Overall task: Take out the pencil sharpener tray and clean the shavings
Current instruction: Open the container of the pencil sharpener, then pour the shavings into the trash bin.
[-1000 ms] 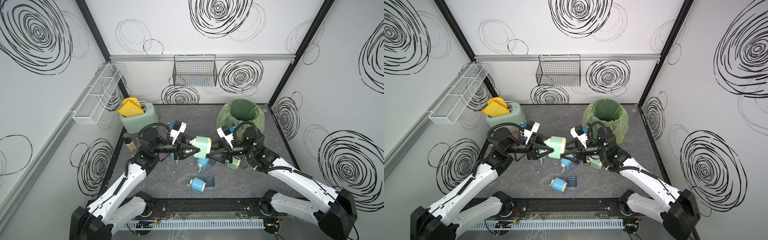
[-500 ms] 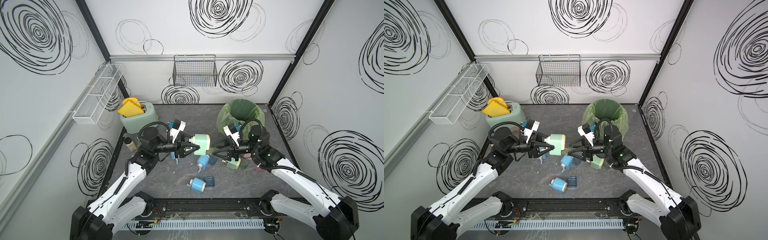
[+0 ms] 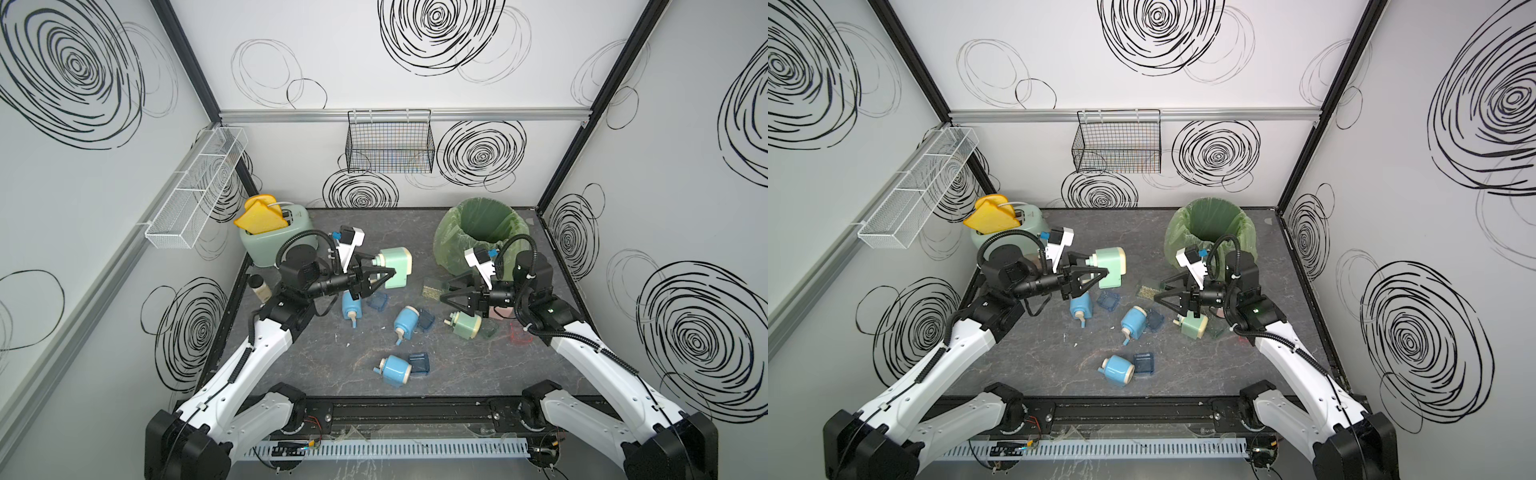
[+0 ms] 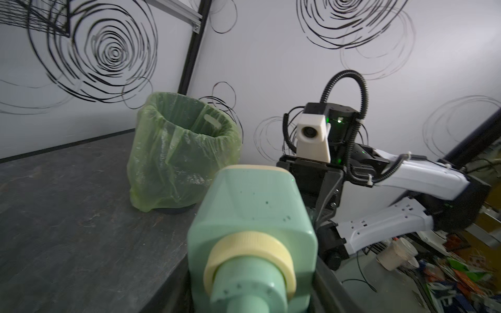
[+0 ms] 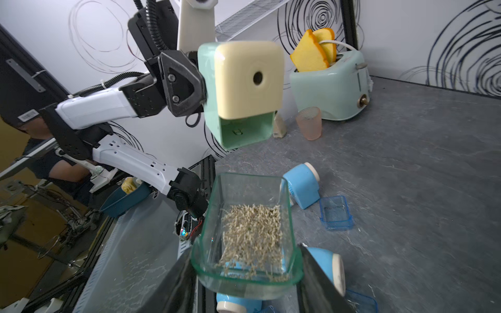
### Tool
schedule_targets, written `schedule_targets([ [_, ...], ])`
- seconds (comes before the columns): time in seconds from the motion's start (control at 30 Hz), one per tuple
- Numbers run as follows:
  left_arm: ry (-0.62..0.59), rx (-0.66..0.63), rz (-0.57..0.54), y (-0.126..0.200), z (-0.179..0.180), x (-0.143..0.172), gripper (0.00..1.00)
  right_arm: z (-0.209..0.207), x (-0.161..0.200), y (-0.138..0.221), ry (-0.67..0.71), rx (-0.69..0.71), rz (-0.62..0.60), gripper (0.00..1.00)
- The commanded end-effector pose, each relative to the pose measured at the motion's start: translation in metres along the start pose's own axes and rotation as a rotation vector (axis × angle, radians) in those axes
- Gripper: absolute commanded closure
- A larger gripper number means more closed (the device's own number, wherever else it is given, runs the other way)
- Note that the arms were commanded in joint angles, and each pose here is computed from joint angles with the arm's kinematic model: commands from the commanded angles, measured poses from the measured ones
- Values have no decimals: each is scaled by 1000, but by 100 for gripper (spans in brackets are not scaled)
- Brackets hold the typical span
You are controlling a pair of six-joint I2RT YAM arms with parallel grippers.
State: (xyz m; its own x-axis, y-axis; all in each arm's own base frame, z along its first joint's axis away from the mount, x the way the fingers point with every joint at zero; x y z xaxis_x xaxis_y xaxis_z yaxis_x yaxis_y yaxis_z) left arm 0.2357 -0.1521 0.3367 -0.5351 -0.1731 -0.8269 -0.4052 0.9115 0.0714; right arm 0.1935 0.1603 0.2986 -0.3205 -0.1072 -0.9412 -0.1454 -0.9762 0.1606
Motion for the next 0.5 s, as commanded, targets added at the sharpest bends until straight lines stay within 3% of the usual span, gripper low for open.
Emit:
schedule_targets([
  [0.0,-75,-155,-95,3,7,-24,84,-7,-21,9,62,177,0,60],
  [0.13,-5,-199,-76,4,24,-23,83,-39,-45,23,86,583,151,60],
  [0.47,74,-252,-57,19,40,-6,82,-84,-98,57,149,1160,482,59],
])
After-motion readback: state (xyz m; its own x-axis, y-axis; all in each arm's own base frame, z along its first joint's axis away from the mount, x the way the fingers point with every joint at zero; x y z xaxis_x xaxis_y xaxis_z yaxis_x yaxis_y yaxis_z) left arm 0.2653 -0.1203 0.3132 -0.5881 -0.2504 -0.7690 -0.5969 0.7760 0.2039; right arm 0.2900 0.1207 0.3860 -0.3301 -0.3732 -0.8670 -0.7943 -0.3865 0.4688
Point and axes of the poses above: each gripper's point midway between its finger pads, its own y axis back along the fingers, its own z axis along the line the jaws close on, x = y × z, the point moved 8 cm from there along y, back along the fingers, and after that the axes turned 9 degrees about y, right-handed, at the moved point
